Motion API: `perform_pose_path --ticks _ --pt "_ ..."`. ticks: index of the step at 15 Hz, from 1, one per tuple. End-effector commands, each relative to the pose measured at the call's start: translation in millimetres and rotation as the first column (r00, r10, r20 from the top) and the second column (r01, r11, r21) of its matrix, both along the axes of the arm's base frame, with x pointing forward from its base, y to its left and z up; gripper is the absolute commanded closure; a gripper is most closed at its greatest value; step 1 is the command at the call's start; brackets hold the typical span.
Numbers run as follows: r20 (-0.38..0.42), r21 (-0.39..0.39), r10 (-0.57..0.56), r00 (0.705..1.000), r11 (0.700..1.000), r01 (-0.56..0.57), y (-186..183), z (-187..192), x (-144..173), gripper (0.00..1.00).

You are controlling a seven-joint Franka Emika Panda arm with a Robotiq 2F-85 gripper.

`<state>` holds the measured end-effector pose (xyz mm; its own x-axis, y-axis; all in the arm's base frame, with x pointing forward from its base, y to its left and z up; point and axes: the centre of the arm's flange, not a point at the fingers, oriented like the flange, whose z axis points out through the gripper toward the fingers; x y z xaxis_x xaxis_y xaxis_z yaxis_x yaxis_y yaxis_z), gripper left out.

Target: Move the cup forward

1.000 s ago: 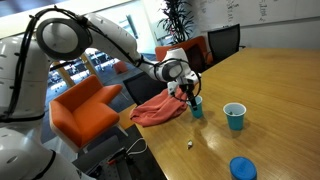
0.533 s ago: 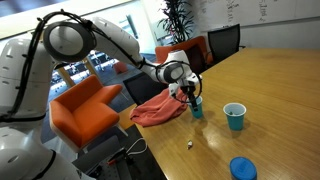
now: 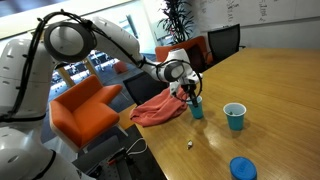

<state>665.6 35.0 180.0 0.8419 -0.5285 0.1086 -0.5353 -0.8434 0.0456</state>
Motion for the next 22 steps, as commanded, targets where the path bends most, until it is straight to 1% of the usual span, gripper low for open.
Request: perform_pose_path --ticks 1,2,4,9,11,15,17,20,22 --pt "0.028 -0.003 -0.040 0.999 0.999 0.040 -2 4 -3 0.99" --pt "0.024 0.001 -0.050 0.998 0.999 0.050 -5 11 -8 0.99" --pt "0.020 0.039 -0.069 0.997 0.997 0.068 -14 27 -25 0.99" --pt "0.045 0.110 -0.140 0.989 0.985 0.134 -58 62 -91 0.99" --pt "0.057 0.101 -0.121 0.991 0.988 0.115 -80 68 -117 0.99" --pt "0.076 0.126 -0.121 0.990 0.986 0.110 -124 67 -180 0.99" --pt "0.077 0.150 -0.144 0.987 0.980 0.131 -145 59 -217 0.99" --pt "0.079 0.156 -0.190 0.979 0.972 0.176 -174 51 -279 0.99" --pt "0.094 0.163 -0.225 0.970 0.964 0.208 -186 48 -304 0.99"
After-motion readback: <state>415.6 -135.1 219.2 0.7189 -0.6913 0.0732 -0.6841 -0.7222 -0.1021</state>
